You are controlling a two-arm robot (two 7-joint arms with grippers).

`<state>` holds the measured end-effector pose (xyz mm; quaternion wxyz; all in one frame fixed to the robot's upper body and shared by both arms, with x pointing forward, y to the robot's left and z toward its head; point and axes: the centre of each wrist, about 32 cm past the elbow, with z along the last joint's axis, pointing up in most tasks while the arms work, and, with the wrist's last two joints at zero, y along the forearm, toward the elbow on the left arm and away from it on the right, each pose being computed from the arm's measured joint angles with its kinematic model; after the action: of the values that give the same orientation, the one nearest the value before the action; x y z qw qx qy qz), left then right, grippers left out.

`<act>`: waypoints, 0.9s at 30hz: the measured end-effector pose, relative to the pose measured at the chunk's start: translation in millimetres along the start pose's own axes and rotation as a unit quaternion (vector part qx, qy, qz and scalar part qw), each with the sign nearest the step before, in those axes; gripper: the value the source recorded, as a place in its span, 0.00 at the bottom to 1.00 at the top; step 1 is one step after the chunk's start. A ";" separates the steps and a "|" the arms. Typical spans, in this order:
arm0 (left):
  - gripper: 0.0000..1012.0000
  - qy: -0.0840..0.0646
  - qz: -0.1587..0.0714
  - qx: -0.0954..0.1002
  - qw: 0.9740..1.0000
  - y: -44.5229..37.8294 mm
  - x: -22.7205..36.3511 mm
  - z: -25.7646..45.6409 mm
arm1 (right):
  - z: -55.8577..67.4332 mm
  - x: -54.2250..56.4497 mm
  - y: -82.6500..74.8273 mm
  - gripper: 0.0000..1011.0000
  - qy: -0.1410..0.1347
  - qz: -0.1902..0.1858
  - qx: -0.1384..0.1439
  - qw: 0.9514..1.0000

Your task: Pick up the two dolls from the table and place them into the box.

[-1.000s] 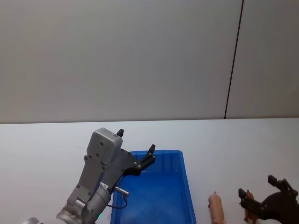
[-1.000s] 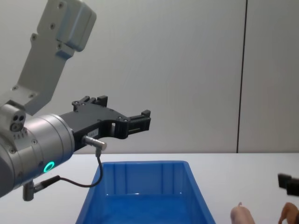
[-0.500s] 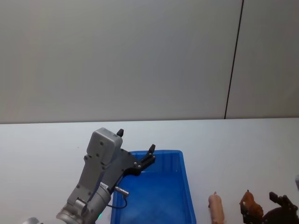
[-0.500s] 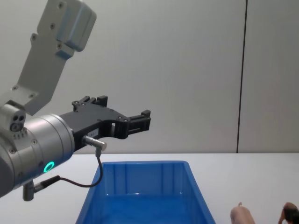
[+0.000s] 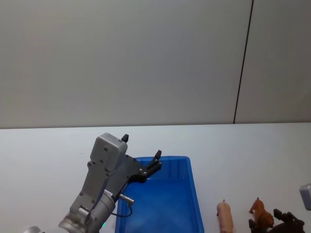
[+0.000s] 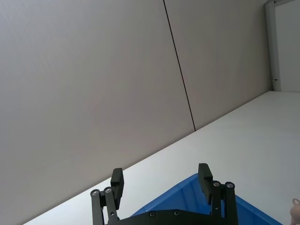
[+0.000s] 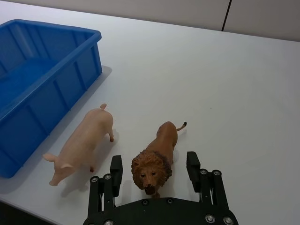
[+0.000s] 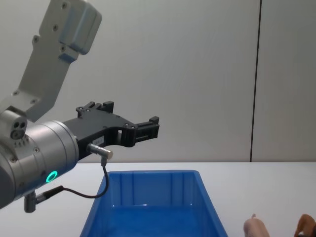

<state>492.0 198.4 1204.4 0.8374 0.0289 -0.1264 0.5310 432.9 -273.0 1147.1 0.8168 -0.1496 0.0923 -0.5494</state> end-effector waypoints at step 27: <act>0.99 0.000 0.000 0.000 1.000 0.0 0.0 0.0 | 17.3 -7.7 10.7 0.42 -0.015 -0.005 0.070 0.997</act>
<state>492.0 198.4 1204.4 0.8374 0.0289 -0.1264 0.5310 444.7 -259.6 1159.5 0.8236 -0.1009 0.0412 -0.5566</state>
